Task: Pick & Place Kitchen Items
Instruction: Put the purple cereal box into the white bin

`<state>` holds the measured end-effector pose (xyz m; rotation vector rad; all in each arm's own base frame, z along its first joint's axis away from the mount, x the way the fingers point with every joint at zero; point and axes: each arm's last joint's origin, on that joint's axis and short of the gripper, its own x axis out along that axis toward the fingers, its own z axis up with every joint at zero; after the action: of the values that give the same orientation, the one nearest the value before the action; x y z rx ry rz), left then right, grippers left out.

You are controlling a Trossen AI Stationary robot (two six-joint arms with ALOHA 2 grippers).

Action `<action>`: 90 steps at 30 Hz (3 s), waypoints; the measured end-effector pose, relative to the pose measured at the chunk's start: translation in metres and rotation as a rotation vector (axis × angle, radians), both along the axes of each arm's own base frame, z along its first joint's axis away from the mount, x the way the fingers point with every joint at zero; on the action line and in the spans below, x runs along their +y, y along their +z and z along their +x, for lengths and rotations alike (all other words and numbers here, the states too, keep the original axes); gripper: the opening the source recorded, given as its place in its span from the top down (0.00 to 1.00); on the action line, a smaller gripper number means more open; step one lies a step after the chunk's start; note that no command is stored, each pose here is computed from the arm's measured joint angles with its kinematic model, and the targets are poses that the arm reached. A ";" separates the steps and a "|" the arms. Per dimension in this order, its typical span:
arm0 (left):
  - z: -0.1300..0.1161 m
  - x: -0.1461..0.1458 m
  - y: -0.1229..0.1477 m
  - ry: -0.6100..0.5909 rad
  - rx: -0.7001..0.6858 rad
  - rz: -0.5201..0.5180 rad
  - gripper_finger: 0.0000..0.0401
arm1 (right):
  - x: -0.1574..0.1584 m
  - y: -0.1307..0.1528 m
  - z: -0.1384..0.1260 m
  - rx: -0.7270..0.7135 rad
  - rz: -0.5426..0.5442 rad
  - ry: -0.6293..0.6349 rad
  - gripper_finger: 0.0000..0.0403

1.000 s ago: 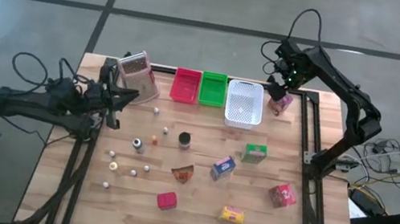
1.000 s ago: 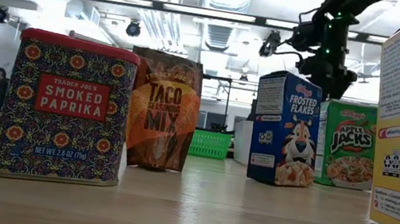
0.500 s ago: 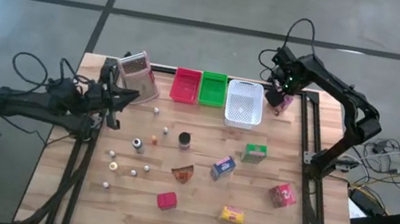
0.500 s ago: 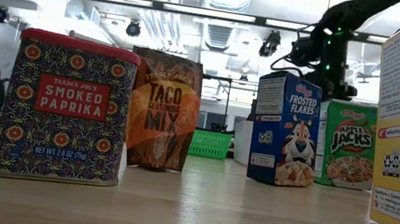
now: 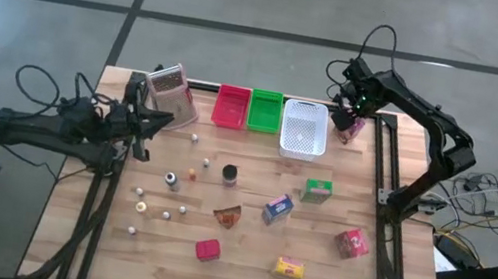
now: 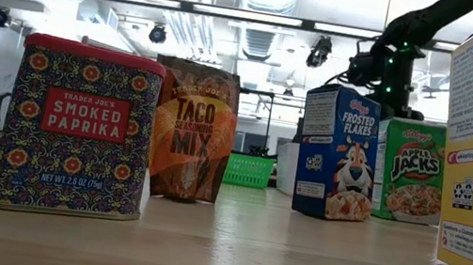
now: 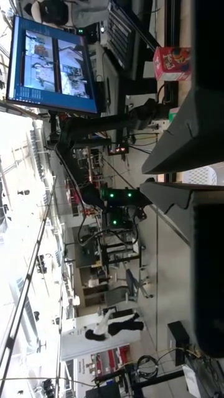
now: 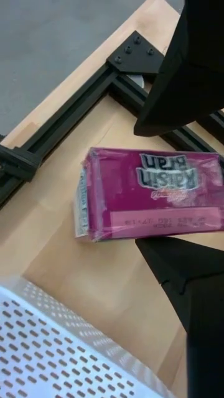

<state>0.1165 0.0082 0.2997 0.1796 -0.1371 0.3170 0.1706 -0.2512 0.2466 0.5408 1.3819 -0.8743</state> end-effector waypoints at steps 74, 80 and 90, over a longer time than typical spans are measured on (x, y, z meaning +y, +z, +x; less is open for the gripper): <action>0.000 0.000 -0.001 -0.004 0.004 -0.020 0.90 | -0.004 0.090 0.003 -0.113 -0.064 0.096 0.64; 0.000 0.000 -0.001 -0.004 0.005 -0.020 0.90 | -0.001 0.128 0.008 -0.279 -0.117 0.173 0.68; 0.000 0.000 -0.001 -0.004 0.006 -0.020 0.90 | 0.012 0.148 0.029 -0.328 -0.193 0.328 0.63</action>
<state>0.1167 0.0082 0.2986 0.1604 -0.1286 0.3140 0.2001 -0.2394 0.3942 0.2825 1.0361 -0.6113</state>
